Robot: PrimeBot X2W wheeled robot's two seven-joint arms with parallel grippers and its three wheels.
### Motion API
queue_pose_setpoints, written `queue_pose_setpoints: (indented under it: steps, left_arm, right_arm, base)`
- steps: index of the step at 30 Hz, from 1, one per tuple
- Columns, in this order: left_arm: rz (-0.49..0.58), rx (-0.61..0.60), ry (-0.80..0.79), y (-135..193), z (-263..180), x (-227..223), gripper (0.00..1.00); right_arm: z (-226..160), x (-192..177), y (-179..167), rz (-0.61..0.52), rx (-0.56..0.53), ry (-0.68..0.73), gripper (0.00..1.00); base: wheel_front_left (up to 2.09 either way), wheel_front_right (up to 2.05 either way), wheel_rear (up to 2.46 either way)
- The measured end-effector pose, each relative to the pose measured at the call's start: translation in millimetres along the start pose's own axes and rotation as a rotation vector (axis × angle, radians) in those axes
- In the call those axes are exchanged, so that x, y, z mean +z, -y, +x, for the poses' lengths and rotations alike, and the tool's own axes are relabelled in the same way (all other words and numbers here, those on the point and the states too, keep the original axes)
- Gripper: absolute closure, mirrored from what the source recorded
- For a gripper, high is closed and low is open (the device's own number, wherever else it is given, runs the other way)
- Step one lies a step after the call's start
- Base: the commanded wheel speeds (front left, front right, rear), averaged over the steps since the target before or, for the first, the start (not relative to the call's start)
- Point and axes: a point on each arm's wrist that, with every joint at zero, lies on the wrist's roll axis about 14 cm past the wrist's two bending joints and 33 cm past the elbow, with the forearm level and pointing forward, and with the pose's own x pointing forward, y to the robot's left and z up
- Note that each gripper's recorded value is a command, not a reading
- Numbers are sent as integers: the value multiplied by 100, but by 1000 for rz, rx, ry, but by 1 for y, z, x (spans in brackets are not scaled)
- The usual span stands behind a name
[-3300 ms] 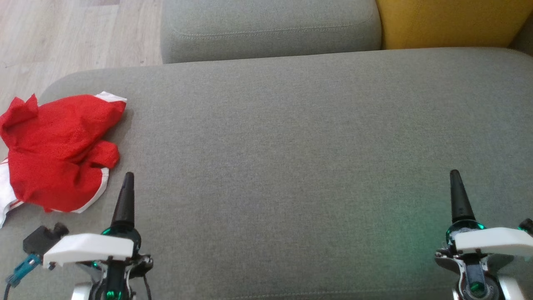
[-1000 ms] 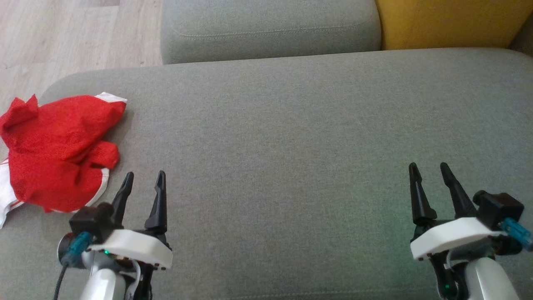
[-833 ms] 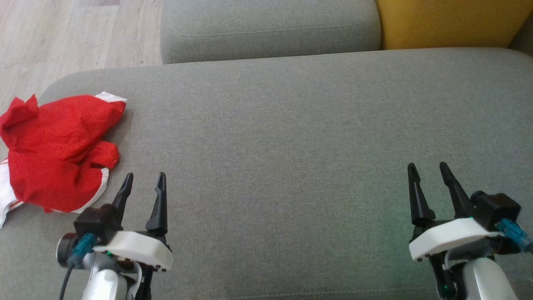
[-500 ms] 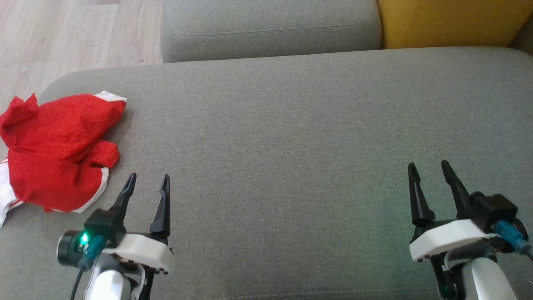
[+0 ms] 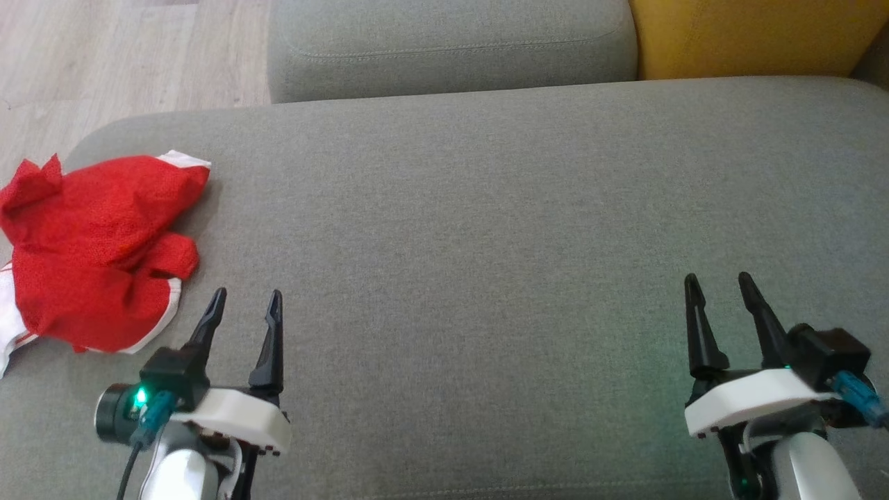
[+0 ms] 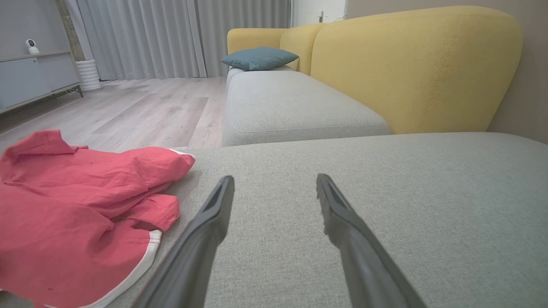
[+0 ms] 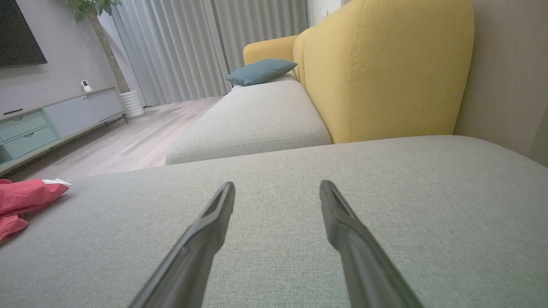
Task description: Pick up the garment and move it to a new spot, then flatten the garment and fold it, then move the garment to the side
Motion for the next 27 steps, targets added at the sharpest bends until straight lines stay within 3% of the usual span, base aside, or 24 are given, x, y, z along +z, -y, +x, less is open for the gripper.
queue_pose_setpoints:
  steps: [13, 20, 27]
  left_arm:
    - [-2, 36, 4, -10, -1, 2, 0]
    - [-3, 112, 6, -32, -12, 2, 0]
    - [3, 219, 6, -63, -32, 3, 0]
  right_arm:
    - [5, -2, -12, 1, 36, -6, 0]
    - [16, 1, -42, -6, 126, -6, 0]
    - [26, 0, -94, -13, 281, -22, 0]
  base:
    - [0, 0, 0]
    - [0, 0, 0]
    - [0, 0, 0]
